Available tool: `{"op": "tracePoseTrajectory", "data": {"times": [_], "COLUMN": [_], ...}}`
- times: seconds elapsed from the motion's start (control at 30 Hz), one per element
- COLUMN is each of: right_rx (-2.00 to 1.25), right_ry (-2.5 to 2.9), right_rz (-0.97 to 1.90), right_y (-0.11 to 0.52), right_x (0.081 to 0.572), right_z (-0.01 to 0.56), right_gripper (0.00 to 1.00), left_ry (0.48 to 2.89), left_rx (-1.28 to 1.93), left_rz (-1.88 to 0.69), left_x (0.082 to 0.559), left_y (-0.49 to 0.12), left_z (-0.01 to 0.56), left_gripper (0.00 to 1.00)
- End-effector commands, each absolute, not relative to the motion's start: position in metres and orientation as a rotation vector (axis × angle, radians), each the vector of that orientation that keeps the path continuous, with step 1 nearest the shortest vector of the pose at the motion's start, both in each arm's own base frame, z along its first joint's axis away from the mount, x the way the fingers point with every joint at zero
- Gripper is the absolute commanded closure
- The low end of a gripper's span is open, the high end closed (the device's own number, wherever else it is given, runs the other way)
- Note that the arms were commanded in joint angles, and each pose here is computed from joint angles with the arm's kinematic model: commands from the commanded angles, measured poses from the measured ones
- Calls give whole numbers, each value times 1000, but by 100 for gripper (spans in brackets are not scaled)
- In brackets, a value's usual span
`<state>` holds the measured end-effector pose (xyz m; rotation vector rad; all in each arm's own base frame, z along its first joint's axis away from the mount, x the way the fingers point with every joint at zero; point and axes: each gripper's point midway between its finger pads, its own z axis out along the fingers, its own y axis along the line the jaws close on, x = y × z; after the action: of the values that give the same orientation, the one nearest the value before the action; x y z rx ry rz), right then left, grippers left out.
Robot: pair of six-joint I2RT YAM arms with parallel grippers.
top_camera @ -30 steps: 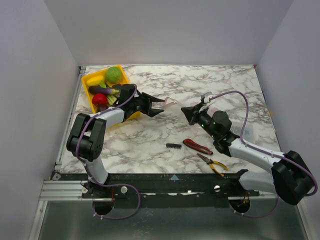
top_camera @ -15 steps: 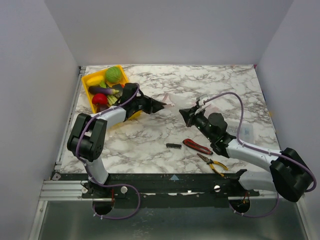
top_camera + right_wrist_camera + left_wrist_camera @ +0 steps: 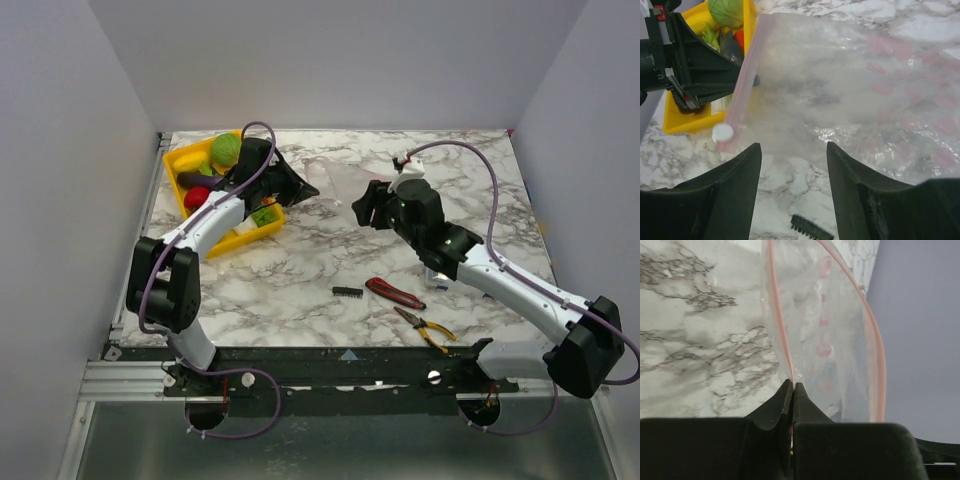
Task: Place the food in the zip-top bag and seal the zipper
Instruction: Open the zipper of the food storage bag at the center of the board.
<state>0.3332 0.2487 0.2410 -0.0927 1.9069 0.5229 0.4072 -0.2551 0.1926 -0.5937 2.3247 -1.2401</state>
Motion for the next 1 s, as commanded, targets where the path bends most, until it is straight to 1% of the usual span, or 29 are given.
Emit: {"op": "tracePoseTrajectory", "data": {"times": [0.0, 0.07, 0.13, 0.2, 0.23, 0.27, 0.3, 0.37, 0.57, 0.73, 0.87, 0.97], "right_rx": [15, 62, 146, 178, 179, 177, 170, 142, 93, 86, 67, 92], "right_ry": [2163, 2161, 2135, 2104, 2098, 2095, 2097, 2093, 2100, 2081, 2088, 2120], "right_rz": [592, 590, 549, 527, 509, 483, 461, 437, 427, 425, 454, 493], "right_y": [253, 250, 240, 235, 233, 232, 232, 235, 246, 251, 270, 289], "right_x": [303, 303, 308, 313, 315, 319, 322, 329, 346, 355, 370, 377], "right_z": [215, 223, 233, 242, 245, 248, 249, 255, 272, 286, 296, 290], "right_gripper": [41, 39, 32, 23, 20, 19, 16, 12, 12, 12, 12, 14], "left_ry": [2281, 2269, 2226, 2167, 2141, 2126, 2109, 2084, 2091, 2030, 2016, 2014], "left_rx": [-378, -318, -246, -139, -88, -64, -35, -4, 10, -4, -2, 21], "left_rz": [-1002, -926, -783, -629, -547, -501, -479, -474, -488, -498, -485, -534], "left_x": [403, 401, 404, 409, 411, 412, 411, 408, 390, 378, 370, 363], "left_y": [-232, -226, -217, -213, -211, -210, -212, -216, -219, -213, -216, -228], "left_z": [206, 214, 223, 233, 237, 238, 240, 239, 242, 248, 253, 258], "left_gripper": [100, 100, 100, 100, 100, 100, 100, 100, 100, 100, 100, 100]}}
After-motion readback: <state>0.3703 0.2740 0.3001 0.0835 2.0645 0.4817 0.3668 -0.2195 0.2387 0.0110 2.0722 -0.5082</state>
